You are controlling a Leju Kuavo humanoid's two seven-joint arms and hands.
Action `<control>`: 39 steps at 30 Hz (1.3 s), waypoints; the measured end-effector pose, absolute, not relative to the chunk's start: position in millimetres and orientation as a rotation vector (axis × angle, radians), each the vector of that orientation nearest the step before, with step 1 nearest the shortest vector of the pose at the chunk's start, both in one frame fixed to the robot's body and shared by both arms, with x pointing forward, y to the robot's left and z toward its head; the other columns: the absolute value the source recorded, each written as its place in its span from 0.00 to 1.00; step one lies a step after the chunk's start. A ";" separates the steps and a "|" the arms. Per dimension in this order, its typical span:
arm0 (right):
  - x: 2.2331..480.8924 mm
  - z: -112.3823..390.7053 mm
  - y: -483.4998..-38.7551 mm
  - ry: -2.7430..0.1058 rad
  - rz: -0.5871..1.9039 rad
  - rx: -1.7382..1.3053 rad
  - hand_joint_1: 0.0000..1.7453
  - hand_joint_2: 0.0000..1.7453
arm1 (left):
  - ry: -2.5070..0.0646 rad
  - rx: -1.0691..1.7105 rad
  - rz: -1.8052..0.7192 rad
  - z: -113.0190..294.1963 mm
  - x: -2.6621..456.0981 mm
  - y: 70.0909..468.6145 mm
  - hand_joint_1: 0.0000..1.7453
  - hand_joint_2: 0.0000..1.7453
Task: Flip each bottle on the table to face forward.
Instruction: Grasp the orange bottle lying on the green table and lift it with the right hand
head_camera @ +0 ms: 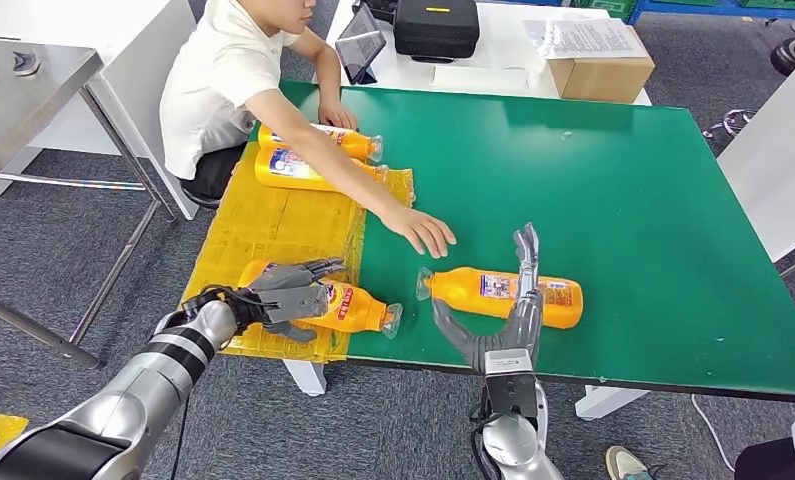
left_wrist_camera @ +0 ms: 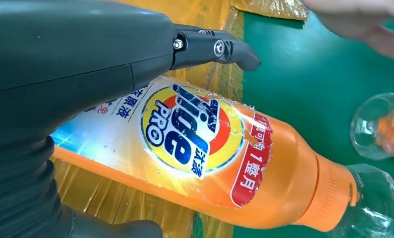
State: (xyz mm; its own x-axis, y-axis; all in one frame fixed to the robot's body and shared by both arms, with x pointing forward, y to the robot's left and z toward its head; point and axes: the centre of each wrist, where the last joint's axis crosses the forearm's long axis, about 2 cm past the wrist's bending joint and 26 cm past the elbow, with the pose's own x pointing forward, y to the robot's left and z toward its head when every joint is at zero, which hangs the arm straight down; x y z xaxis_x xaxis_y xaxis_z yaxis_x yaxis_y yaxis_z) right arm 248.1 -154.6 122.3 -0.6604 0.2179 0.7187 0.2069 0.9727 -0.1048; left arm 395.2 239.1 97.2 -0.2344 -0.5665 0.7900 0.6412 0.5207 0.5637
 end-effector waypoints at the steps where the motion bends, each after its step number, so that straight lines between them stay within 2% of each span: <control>1: 248.2 122.1 -154.7 -2.310 0.019 -0.295 0.00 1.00 | -1.422 -0.078 -1.122 97.1 395.0 239.4 0.00 1.00; 6: 248.0 121.4 -155.1 -2.312 0.031 -0.293 0.00 1.00 | -1.560 -0.135 -1.031 87.3 382.6 234.4 0.00 1.00; 14: 246.2 119.2 -157.0 -2.313 0.049 -0.307 0.00 1.00 | -1.747 -0.115 -0.862 77.6 350.7 202.4 0.00 1.00; 32: 242.6 115.7 -159.1 -2.342 0.145 -0.357 0.00 1.00 | -1.958 -0.188 -0.613 109.2 331.1 166.6 0.00 1.00; 34: 244.3 111.5 -163.4 -2.375 0.291 -0.448 0.00 1.00 | -1.958 -0.222 -0.484 111.0 326.8 161.7 0.00 1.00; 37: 249.1 99.8 -181.0 -2.369 0.548 -0.649 0.00 1.00 | -1.924 -0.320 -0.145 115.5 316.0 144.2 0.00 1.00; 39: 254.4 96.5 -199.5 -2.333 0.622 -0.774 0.00 1.00 | -1.860 -0.395 0.092 119.1 310.0 131.7 0.00 1.00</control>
